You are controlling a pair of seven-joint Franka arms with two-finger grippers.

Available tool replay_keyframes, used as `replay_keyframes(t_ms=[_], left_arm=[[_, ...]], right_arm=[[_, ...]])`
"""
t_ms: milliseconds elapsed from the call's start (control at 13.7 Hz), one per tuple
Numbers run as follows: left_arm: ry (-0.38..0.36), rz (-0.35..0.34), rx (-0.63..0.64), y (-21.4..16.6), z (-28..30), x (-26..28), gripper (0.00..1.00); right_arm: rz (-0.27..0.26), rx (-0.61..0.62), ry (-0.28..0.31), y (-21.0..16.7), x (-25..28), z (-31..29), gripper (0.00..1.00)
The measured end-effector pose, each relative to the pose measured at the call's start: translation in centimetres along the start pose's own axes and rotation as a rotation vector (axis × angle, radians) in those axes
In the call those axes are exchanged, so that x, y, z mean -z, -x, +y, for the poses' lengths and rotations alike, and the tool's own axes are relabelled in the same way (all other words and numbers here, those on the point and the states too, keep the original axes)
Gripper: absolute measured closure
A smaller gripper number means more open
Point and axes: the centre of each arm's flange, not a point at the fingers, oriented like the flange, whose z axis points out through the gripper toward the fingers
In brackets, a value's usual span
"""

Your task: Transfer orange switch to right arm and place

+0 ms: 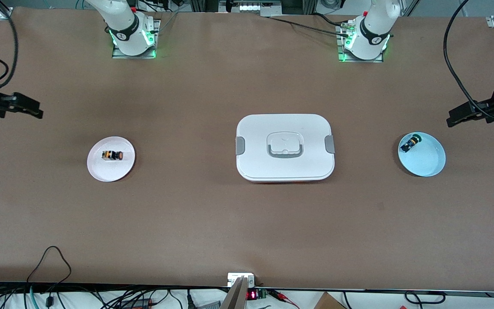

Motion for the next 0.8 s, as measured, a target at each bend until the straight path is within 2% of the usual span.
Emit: replay_keyframes(t_ms=[365, 802], left_arm=[[0.0, 0.001, 0.0, 0.0, 0.0, 0.0, 0.0], [0.0, 0.002, 0.0, 0.0, 0.0, 0.0, 0.0]], right_arm=[[0.067, 0.0, 0.0, -0.9, -2.6, 0.5, 0.0], [0.063, 0.001, -0.008, 1.8, -2.7, 0.4, 0.0]])
